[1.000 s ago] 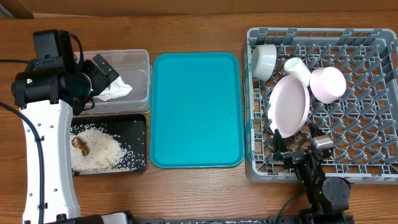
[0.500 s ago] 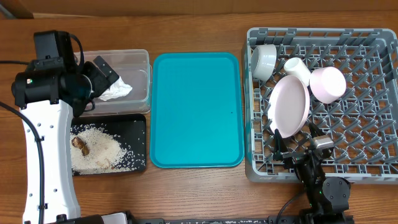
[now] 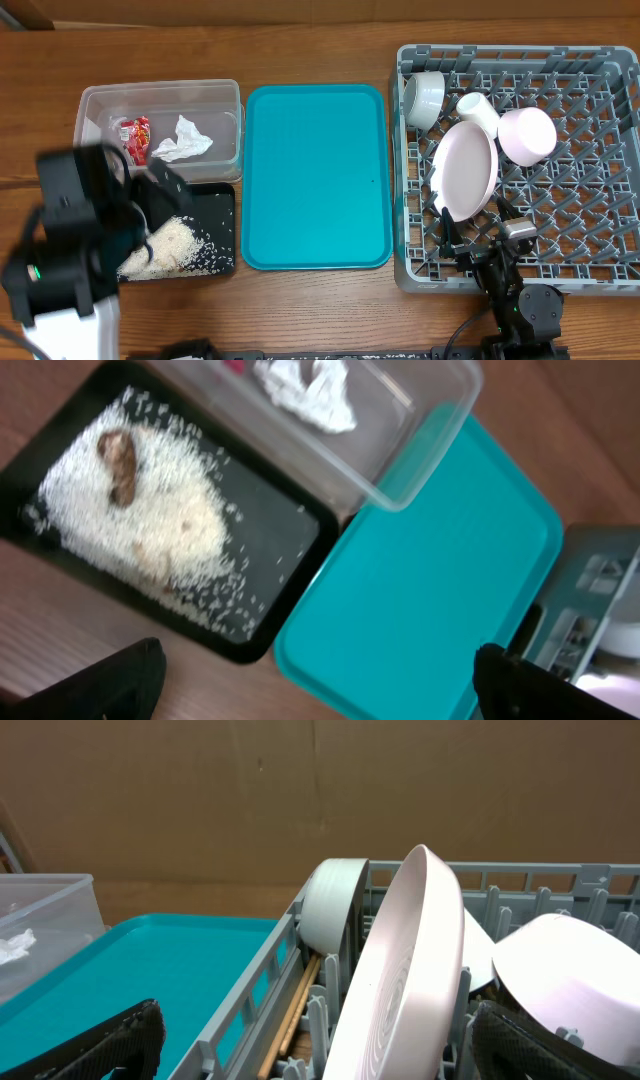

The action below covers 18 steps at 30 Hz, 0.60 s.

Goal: Sort waste into correct bins and load items into the dishwasher

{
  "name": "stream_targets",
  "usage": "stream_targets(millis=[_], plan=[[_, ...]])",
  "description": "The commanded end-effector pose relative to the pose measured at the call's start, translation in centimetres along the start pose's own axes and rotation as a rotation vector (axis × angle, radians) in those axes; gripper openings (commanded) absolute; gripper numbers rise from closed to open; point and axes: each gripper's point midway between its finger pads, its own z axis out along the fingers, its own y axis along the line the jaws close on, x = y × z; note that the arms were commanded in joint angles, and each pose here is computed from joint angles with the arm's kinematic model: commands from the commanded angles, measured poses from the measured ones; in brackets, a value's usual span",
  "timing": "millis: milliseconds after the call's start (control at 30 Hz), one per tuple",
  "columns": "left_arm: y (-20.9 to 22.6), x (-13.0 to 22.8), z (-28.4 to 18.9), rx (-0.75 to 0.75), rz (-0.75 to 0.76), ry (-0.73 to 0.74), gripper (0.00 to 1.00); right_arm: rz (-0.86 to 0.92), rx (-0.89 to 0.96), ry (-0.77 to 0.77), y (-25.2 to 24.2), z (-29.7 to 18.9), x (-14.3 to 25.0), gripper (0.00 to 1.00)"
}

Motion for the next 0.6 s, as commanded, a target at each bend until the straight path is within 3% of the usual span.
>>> stream_targets(millis=[0, 233, 567], plan=[[1.8, 1.8, 1.2, 0.004, 0.023, -0.039, 1.0, 0.005, 0.013, -0.007, -0.3, 0.0, 0.1, 1.0], [2.7, 2.4, 3.8, 0.127, 0.035, -0.238, 1.0, 0.005, 0.013, -0.007, -0.3, 0.0, 0.1, 1.0], [0.9, 2.2, 6.6, 0.422, 0.085, -0.511, 1.0, 0.005, 0.013, -0.007, -0.3, 0.0, 0.1, 1.0]])
